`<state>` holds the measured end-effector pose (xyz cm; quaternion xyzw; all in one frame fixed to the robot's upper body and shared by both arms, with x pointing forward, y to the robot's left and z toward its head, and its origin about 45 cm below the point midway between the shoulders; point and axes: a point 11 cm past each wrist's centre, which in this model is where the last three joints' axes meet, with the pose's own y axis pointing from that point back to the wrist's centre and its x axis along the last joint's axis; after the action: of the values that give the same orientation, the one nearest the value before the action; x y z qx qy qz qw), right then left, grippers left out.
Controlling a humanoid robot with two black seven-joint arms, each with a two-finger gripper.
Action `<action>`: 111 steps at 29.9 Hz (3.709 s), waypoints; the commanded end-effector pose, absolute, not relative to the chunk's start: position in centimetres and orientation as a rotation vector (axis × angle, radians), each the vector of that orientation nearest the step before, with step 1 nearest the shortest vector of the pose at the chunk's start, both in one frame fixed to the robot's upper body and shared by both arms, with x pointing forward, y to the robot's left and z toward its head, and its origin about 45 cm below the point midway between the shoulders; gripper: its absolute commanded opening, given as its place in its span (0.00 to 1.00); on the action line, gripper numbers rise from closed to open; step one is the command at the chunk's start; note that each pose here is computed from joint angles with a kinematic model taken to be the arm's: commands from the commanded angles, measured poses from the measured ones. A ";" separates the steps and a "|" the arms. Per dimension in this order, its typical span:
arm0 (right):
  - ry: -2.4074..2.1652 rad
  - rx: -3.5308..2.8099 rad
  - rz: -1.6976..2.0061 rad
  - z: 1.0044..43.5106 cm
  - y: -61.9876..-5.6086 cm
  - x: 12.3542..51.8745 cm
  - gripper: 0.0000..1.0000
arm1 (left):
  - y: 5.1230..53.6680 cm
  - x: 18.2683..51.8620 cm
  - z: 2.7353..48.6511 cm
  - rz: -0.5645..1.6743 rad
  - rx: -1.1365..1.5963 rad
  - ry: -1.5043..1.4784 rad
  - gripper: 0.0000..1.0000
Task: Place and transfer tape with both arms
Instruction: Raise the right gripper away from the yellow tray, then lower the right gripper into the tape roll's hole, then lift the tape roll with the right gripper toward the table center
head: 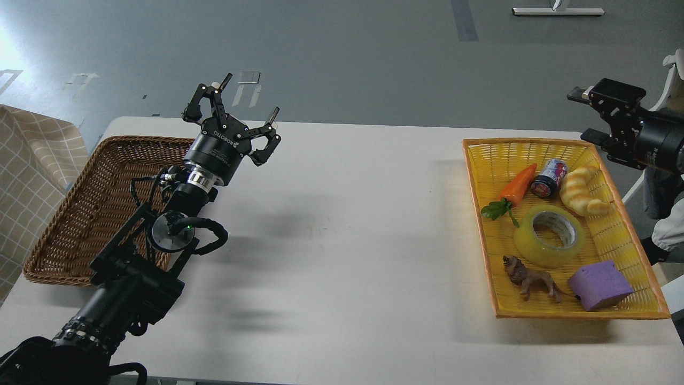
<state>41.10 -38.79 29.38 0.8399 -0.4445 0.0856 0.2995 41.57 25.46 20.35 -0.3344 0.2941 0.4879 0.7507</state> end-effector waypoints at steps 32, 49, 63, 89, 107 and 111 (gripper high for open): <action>-0.683 1.690 0.576 25.1 -41.1 37.9 0.99 | 25.5 41.7 20.7 1.064 -0.733 0.633 0.98; -0.482 1.567 0.602 19.4 -39.4 35.8 0.95 | 25.6 41.8 20.9 1.063 -0.736 0.629 0.98; -0.434 1.531 0.582 17.3 -39.8 34.6 0.80 | 26.0 41.8 21.0 1.068 -0.741 0.625 0.98; -0.422 1.531 0.536 15.0 -39.3 34.7 0.00 | 26.1 41.7 21.0 1.071 -0.743 0.625 0.98; -0.453 1.584 0.776 24.6 -36.8 34.5 0.00 | 25.9 41.8 21.0 1.067 -0.748 0.628 0.98; -0.475 1.581 0.835 26.5 -35.9 35.6 0.00 | 26.0 41.8 21.1 1.070 -0.749 0.626 0.98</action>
<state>34.94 -36.55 25.12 0.6855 -0.1991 0.3440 0.6101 41.79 25.93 21.00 -0.3420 0.2873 0.4888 0.7493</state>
